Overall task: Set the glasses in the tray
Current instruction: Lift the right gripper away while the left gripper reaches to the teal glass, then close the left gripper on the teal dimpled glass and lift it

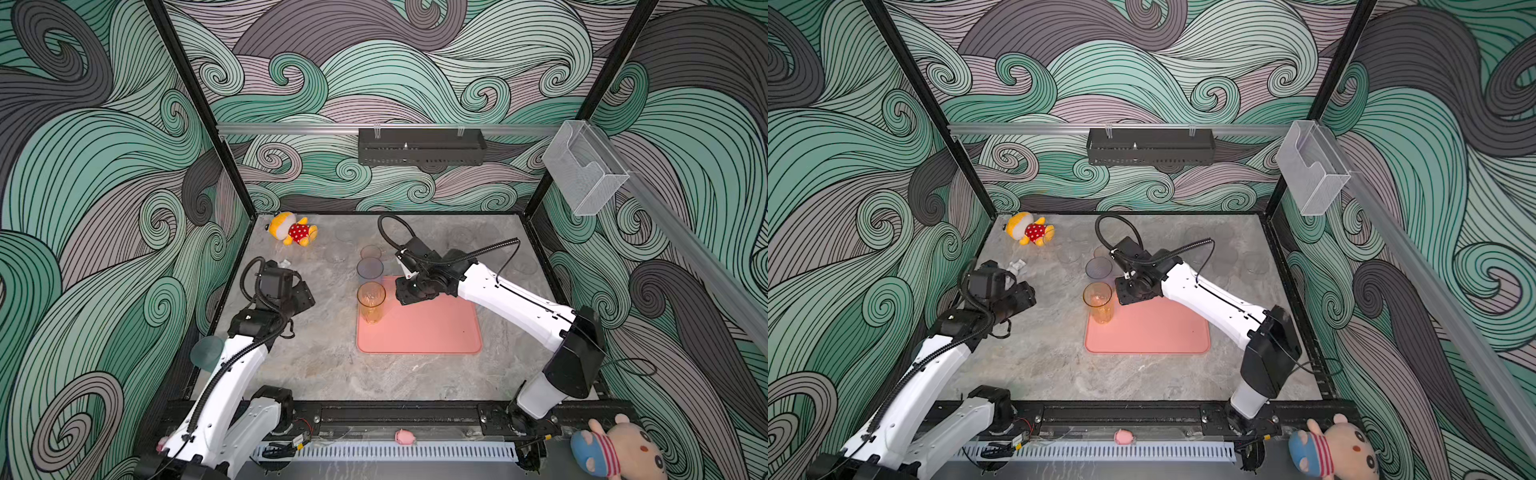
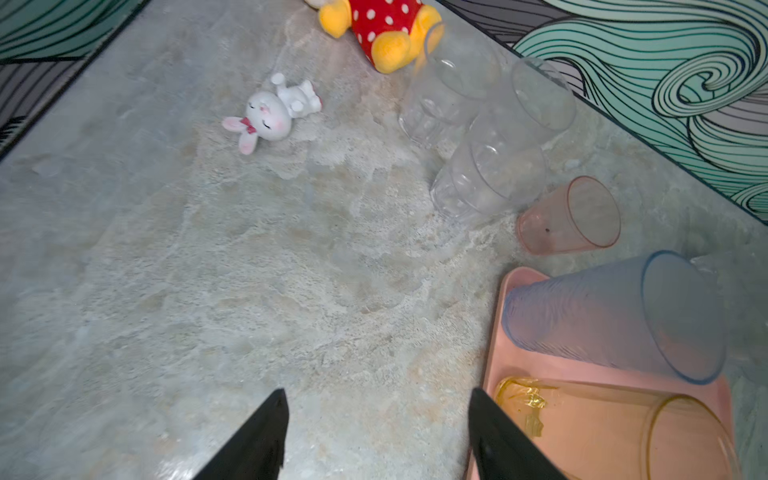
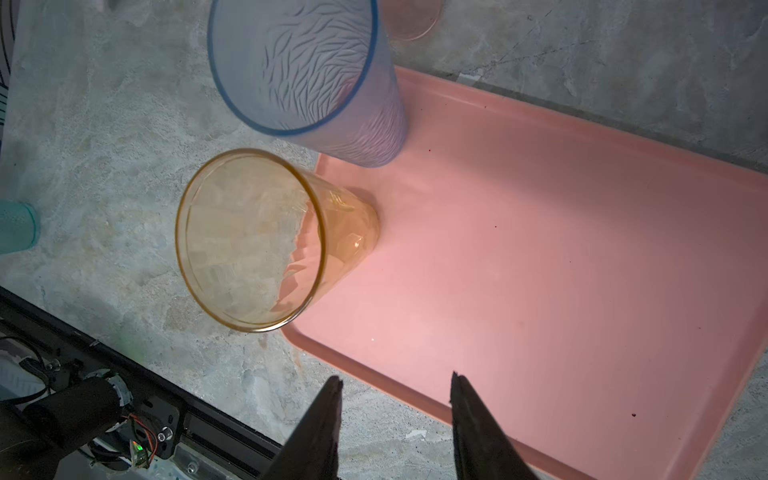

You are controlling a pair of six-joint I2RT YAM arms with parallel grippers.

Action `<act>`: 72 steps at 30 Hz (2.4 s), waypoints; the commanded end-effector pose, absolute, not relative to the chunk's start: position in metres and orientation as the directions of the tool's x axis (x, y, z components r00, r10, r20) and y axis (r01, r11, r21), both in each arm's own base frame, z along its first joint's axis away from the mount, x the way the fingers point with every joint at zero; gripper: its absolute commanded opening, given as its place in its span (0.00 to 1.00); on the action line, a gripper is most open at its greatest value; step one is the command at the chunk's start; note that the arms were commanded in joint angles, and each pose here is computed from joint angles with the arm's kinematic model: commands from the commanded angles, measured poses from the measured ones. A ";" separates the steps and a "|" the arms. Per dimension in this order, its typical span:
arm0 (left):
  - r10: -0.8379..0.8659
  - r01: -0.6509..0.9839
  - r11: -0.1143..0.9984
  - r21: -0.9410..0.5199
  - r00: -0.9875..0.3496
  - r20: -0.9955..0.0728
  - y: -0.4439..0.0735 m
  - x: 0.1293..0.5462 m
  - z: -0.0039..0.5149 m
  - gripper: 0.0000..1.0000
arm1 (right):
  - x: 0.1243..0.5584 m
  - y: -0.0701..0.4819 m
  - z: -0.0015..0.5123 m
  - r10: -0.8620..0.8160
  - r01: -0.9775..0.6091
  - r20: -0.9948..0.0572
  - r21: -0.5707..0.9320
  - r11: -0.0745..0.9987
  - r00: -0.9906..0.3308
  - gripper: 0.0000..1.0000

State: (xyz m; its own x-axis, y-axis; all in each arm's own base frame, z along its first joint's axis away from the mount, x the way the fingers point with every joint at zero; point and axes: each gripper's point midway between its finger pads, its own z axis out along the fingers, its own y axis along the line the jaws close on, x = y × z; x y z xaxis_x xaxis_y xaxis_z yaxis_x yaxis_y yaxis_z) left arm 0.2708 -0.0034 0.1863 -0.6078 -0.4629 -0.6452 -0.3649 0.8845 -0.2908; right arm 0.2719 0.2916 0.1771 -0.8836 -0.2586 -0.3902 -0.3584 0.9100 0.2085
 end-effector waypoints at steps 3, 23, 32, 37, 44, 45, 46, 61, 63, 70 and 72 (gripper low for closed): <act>-0.480 -0.488 0.855 -0.176 -0.617 -0.623 0.048 0.245 0.202 0.70 | 0.274 0.282 0.179 -0.207 -0.335 -0.413 0.268 0.903 -0.887 0.44; -0.604 -0.896 0.443 0.013 -0.309 -0.734 0.160 0.194 0.200 0.80 | 0.266 0.260 0.163 -0.182 -0.323 -0.394 0.330 0.887 -0.901 0.52; -0.690 -0.949 0.314 0.030 -0.250 -0.679 0.182 0.184 0.176 0.73 | 0.267 0.254 0.170 -0.157 -0.308 -0.411 0.332 0.891 -0.898 0.52; -0.756 -0.959 0.283 -0.018 -0.211 -0.620 0.180 0.183 0.155 0.66 | 0.266 0.254 0.167 -0.157 -0.305 -0.406 0.332 0.892 -0.900 0.51; -0.823 -0.980 0.188 -0.060 -0.124 -0.554 0.184 0.176 0.134 0.56 | 0.265 0.251 0.166 -0.157 -0.304 -0.407 0.327 0.895 -0.900 0.51; -0.834 -0.982 0.176 -0.064 -0.114 -0.540 0.185 0.176 0.130 0.56 | 0.265 0.251 0.166 -0.156 -0.303 -0.408 0.327 0.895 -0.900 0.51; -0.844 -0.984 0.162 -0.069 -0.102 -0.526 0.186 0.176 0.127 0.55 | 0.264 0.251 0.165 -0.157 -0.303 -0.407 0.326 0.895 -0.900 0.51; -0.910 -0.979 0.135 -0.154 -0.061 -0.410 0.176 0.182 0.098 0.27 | 0.266 0.246 0.160 -0.141 -0.285 -0.409 0.314 0.906 -0.901 0.51; -0.916 -0.974 0.135 -0.180 -0.054 -0.398 0.172 0.183 0.097 0.19 | 0.267 0.246 0.160 -0.137 -0.281 -0.409 0.318 0.905 -0.902 0.51; -0.945 -0.947 0.175 -0.271 -0.084 -0.317 0.152 0.195 0.105 0.00 | 0.268 0.247 0.160 -0.130 -0.277 -0.411 0.319 0.906 -0.902 0.51; -0.955 -0.933 0.197 -0.303 -0.113 -0.272 0.142 0.201 0.109 0.00 | 0.269 0.247 0.161 -0.125 -0.273 -0.413 0.321 0.907 -0.902 0.51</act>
State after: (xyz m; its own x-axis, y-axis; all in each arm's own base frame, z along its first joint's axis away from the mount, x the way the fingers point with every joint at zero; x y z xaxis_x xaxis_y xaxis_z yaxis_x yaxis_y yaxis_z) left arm 0.1907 0.1590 0.0989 -0.0820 -0.9316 -0.3541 -0.9566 0.1732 -0.2342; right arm 0.2650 0.2510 0.1573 -0.9064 -0.1492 -0.3952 -0.2893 0.9010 0.3234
